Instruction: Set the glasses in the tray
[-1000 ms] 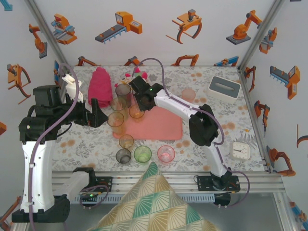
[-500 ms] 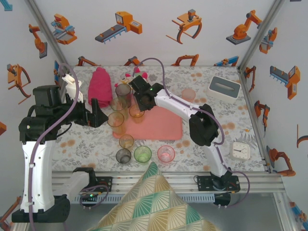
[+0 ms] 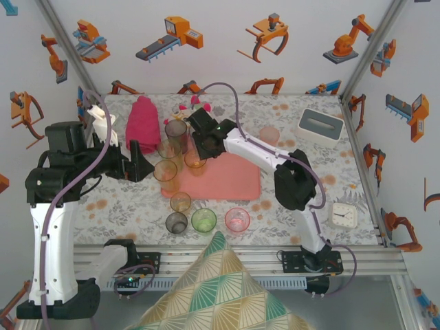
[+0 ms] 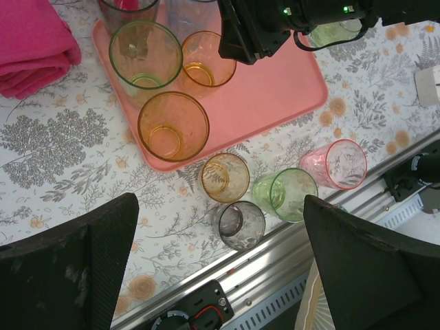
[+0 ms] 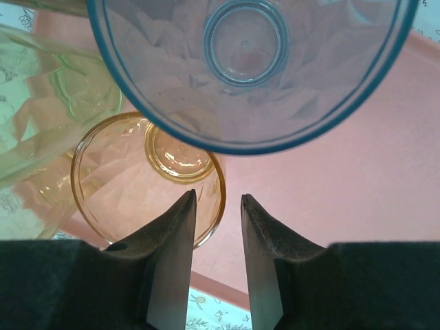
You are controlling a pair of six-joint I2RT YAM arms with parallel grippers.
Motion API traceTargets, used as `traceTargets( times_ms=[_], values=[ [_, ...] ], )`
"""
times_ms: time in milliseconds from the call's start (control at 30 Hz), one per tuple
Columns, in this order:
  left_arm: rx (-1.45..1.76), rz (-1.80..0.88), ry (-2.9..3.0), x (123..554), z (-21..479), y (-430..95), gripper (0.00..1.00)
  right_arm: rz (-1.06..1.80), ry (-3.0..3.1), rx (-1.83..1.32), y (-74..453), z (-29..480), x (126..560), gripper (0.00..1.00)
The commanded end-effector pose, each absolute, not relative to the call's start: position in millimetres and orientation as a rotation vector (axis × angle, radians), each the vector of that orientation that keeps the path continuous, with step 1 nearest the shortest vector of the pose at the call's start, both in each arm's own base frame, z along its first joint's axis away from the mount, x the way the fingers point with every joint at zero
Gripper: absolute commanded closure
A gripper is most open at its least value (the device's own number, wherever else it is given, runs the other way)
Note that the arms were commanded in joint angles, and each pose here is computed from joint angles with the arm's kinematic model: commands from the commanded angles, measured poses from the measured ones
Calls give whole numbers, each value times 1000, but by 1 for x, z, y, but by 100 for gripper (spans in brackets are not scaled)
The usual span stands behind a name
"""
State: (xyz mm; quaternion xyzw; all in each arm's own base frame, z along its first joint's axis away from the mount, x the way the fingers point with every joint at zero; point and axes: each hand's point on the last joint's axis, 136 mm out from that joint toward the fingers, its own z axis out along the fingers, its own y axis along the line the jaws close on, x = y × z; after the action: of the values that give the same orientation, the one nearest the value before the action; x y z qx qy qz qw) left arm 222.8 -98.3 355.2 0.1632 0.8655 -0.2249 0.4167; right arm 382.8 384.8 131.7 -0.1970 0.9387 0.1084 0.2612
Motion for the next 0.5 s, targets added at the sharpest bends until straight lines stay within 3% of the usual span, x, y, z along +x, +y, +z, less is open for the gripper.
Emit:
traceTargets(
  times_ms=[0,467],
  values=[
    [420,-573,2133,220,367,-100,3,359,2494,-489,382,161,380,65],
    [420,-563,2135,218,366,-99,3,417,2476,-468,360,186,354,65]
  ],
)
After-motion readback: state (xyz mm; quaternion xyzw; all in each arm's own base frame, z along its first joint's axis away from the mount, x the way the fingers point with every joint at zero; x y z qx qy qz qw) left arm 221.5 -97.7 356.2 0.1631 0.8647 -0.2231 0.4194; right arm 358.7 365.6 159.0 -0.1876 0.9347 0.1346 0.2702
